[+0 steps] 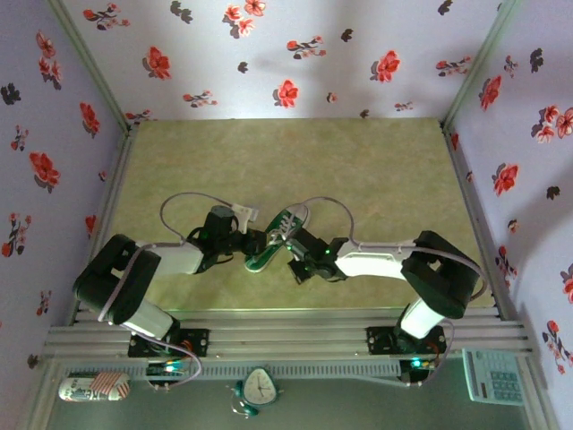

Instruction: Tie the shoes

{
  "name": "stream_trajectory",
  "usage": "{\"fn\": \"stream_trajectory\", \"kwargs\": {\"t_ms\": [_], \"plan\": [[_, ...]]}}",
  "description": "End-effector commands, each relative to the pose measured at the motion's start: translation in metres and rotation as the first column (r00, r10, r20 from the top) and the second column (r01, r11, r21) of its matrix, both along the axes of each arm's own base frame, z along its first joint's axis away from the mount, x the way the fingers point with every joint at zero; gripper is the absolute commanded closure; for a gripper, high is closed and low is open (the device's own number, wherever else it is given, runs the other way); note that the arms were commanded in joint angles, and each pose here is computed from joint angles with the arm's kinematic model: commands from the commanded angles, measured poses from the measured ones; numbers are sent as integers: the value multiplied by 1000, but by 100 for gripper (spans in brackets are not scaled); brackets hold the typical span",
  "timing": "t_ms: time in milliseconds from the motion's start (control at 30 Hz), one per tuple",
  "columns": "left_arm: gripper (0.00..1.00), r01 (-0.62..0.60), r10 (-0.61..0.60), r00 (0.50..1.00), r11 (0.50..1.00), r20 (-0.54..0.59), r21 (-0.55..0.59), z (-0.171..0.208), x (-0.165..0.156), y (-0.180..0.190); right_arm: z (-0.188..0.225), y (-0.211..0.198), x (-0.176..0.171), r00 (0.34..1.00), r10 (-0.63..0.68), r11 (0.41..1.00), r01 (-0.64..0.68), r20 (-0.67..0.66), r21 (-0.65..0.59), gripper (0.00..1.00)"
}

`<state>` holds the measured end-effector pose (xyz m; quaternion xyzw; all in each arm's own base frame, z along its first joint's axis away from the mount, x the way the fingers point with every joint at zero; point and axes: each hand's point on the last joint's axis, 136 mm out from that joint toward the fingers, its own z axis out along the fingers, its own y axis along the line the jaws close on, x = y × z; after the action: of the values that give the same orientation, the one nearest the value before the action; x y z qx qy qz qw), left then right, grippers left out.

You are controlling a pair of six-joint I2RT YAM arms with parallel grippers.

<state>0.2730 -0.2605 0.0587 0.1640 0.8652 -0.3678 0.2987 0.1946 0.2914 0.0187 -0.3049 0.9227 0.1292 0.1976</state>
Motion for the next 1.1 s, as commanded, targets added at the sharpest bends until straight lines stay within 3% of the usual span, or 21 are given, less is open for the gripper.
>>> {"fn": "stream_trajectory", "kwargs": {"t_ms": [0, 233, 433, 500, 767, 933, 1067], "plan": [[86, 21, -20, 999, 999, 28, -34, 9, 2, -10, 3, 28, -21, 994, 71, 990, -60, -86, 125, 97], [86, 22, -21, 999, 999, 29, -34, 10, 2, -9, 2, 56, -37, 978, 156, 966, -122, -140, 228, 97], [86, 21, -20, 999, 999, 27, -31, 8, 1, -9, -9, 56, -38, 979, 139, 969, -103, -150, 226, 96], [86, 24, -23, 999, 999, 30, -33, 8, 1, -9, -14, 52, -34, 983, 108, 977, -77, -146, 200, 94], [86, 20, -19, 999, 999, 27, -35, 7, 1, -9, 14, 28, -4, 998, -58, 979, 53, 21, 195, 64], [86, 18, -17, 999, 999, 28, -35, 8, 0, -8, 58, 5, 23, 960, -228, 941, 175, 162, 290, 59], [86, 20, -19, 999, 999, 29, -36, 8, 0, -8, 74, -3, 44, 924, -367, 876, 303, 111, 376, 61]]}}
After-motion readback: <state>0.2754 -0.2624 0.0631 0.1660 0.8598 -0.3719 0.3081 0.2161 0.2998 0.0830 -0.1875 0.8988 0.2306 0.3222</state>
